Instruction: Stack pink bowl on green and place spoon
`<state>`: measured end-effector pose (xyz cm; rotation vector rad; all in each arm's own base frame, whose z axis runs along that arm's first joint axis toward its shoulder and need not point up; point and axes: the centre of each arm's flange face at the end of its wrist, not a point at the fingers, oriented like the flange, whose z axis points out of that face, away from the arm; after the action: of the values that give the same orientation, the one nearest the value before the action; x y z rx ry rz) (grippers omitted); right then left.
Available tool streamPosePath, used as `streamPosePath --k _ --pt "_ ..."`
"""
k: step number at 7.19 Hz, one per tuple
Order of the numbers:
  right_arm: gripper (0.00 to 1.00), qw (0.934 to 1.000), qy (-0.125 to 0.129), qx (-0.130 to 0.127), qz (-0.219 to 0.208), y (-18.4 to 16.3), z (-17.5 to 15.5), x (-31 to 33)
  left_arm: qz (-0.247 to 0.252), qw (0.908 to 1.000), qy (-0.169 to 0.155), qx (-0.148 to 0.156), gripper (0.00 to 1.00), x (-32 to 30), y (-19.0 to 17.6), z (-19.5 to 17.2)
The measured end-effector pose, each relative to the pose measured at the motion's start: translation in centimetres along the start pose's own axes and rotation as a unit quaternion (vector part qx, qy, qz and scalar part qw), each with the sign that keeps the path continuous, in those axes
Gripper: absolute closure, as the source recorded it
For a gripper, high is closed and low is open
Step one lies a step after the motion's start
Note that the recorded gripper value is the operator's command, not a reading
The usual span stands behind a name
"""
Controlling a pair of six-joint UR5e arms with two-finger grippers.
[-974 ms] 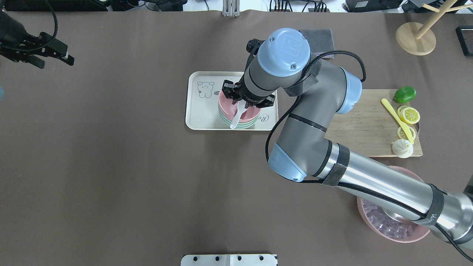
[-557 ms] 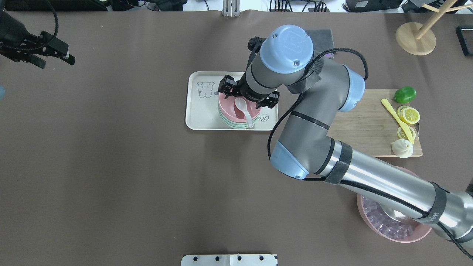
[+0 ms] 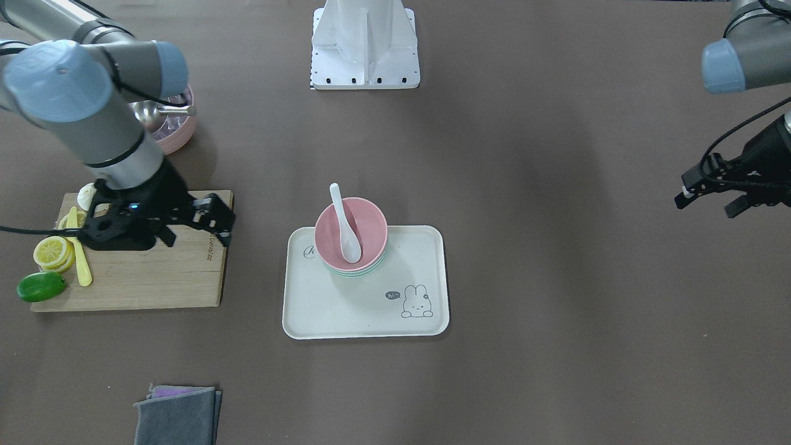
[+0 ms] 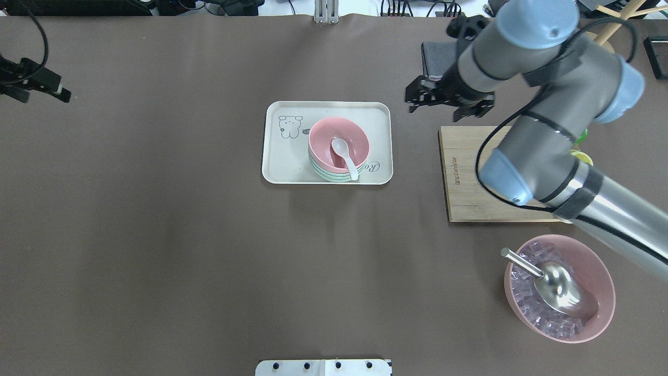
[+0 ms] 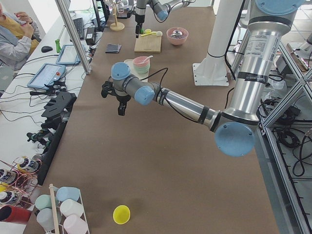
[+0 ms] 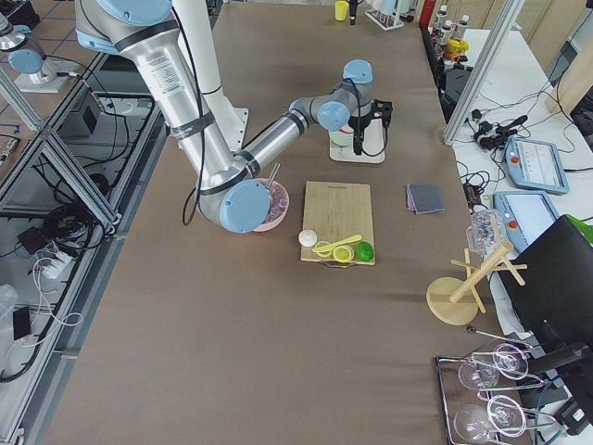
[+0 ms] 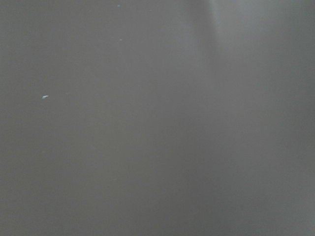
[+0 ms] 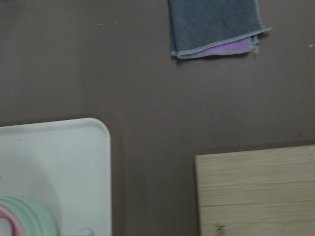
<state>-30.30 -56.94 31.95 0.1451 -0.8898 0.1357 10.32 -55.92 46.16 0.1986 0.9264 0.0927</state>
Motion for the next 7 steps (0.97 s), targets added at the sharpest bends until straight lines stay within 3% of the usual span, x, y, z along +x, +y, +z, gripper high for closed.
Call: streamPosePath --k 2,5,7 --pt "0.00 0.9964 0.040 -0.011 -0.074 -2.5 -1.6 14.7 0.032 0.9990 -0.031 -0.011 0.02 -11.3 2.3 -0.5" --pt "0.00 0.9890 0.040 -0.048 -0.134 -4.6 -3.6 33.0 0.009 0.9983 -0.049 -0.031 0.02 -24.7 5.8 -0.7" --pt "0.00 0.9855 0.039 -0.062 -0.153 -5.0 -3.4 38.9 -0.010 0.9984 -0.049 -0.028 0.02 -28.1 7.0 -1.6"
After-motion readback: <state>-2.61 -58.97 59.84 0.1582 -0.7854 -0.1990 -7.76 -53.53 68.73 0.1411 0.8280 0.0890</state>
